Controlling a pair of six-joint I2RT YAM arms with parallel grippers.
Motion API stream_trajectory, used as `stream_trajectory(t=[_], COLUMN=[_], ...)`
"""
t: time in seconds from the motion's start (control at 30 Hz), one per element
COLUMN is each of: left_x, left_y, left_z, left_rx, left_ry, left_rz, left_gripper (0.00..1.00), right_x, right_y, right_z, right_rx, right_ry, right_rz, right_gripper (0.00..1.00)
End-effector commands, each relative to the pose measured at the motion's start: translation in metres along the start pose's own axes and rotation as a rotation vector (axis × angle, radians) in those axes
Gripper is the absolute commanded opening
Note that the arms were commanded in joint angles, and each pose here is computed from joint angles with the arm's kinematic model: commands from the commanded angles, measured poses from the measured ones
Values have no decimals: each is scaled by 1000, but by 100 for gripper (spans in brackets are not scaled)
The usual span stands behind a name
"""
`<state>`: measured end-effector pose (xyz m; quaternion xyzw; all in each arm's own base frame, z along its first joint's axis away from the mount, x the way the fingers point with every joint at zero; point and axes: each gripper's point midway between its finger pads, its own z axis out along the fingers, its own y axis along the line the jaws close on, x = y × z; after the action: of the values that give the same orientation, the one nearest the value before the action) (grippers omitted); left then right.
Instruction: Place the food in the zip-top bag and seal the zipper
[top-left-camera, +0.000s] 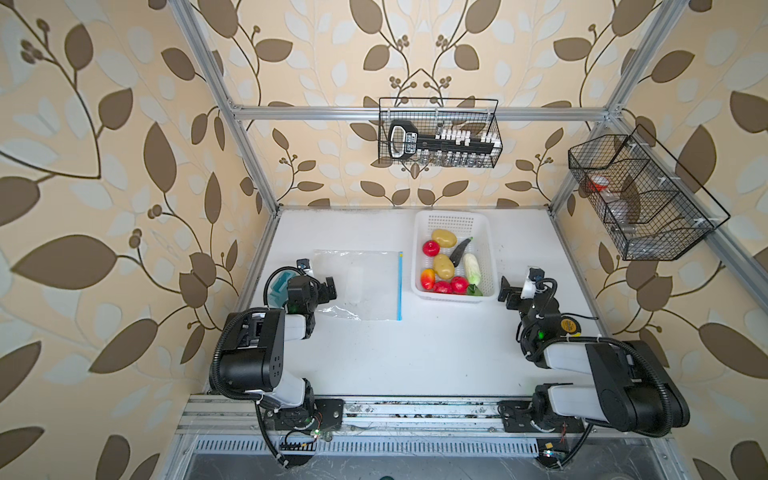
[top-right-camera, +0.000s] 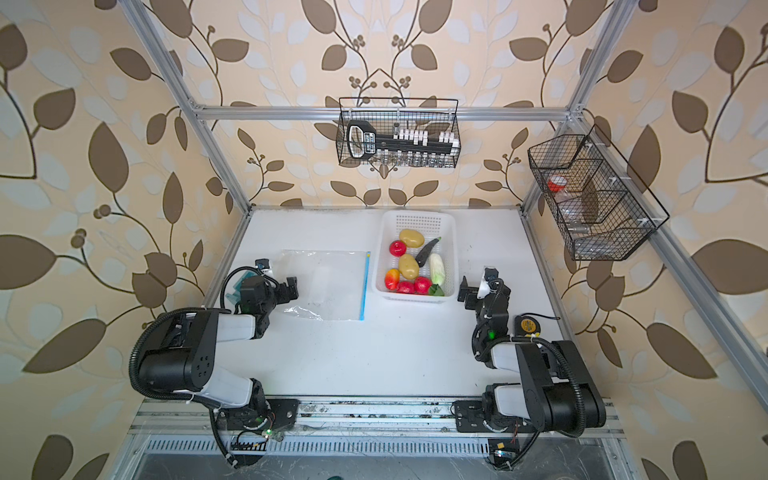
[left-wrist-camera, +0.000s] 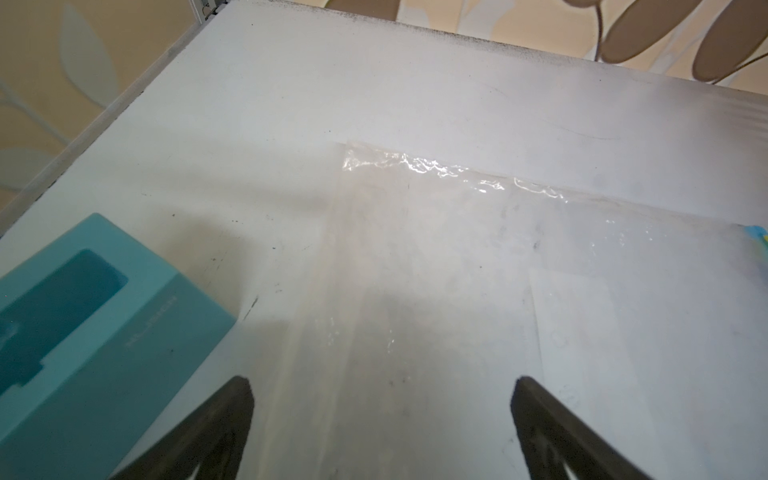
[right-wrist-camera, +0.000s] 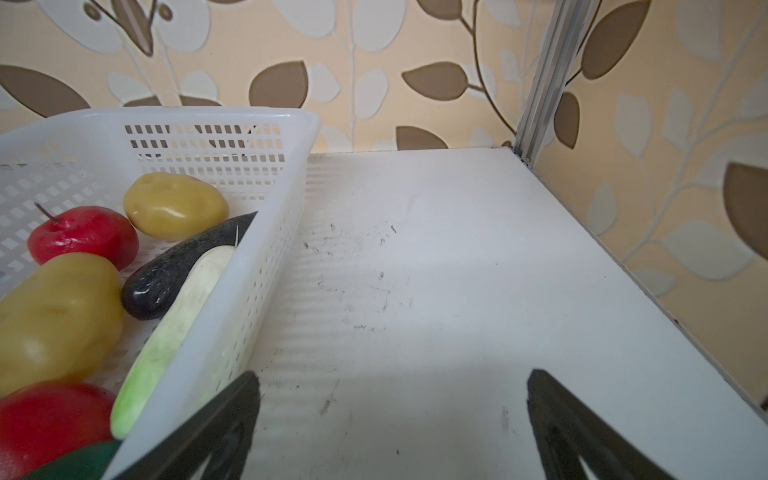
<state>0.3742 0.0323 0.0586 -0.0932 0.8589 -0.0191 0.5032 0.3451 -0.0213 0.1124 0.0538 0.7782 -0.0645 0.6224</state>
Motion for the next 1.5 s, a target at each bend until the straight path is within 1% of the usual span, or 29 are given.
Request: stream_trajectory(t=[0.0,0.1,0.2,0.37,0.43,0.53,0.67,0.73,0.77,0.8,0.9,1.0,1.07,1.17,1.2,1.33,1.47], left_x=[-20,-22,-34,-52,-61,-78,-98,-108,-102,-103,-105,-102,-98,-92,-89,-82,-70], left_y=[-7,-11,-13,-15,-16,-25,-37,-48,-54,-59,-81,-105,-118,-135,-138,-157,-179], left_z=[0,-3,-7,-12,-12,-10,-9,-13,-8,-9,-14,-19,-23,-26,-26,-28,-34], left_rx=[18,37,36,7,0,31,53,77,78,81,111,147,158,180,179,207,244], left_ry=[-60,-62,-51,33,46,62,143,166,203,212,242,294,359,460,478,497,542], left_rz=[19,31,33,17,-2,-9,-38,-30,-15,2,47,96,123,111,112,153,191], left_gripper=[99,99,99,99,99,99,99,99,99,99,99,99,99,99,99,99,99], right_x=[-10,-14,-17,-32,-40,-62,-103,-113,-116,-119,-124,-133,-143,-150,-150,-149,-148], right_y=[1,-2,-6,-9,-12,-20,-15,-13,-12,-11,1,23,42,66,73,103,123], right_z=[0,-2,-4,-7,-10,-16,-25,-27,-26,-25,-20,-15,-12,-6,-4,4,5], right_rx=[22,47,63,93,110,151,121,124,126,127,112,63,20,-20,-35,-95,-146], right_ry=[-30,-34,-43,-20,-27,-31,-37,-10,8,26,91,139,172,239,261,335,353], right_rz=[-24,-18,-10,-11,-8,41,82,93,101,105,94,57,43,40,36,5,-15], right_gripper=[100,100,100,100,100,100,100,100,100,100,100,100,100,100,100,100,100])
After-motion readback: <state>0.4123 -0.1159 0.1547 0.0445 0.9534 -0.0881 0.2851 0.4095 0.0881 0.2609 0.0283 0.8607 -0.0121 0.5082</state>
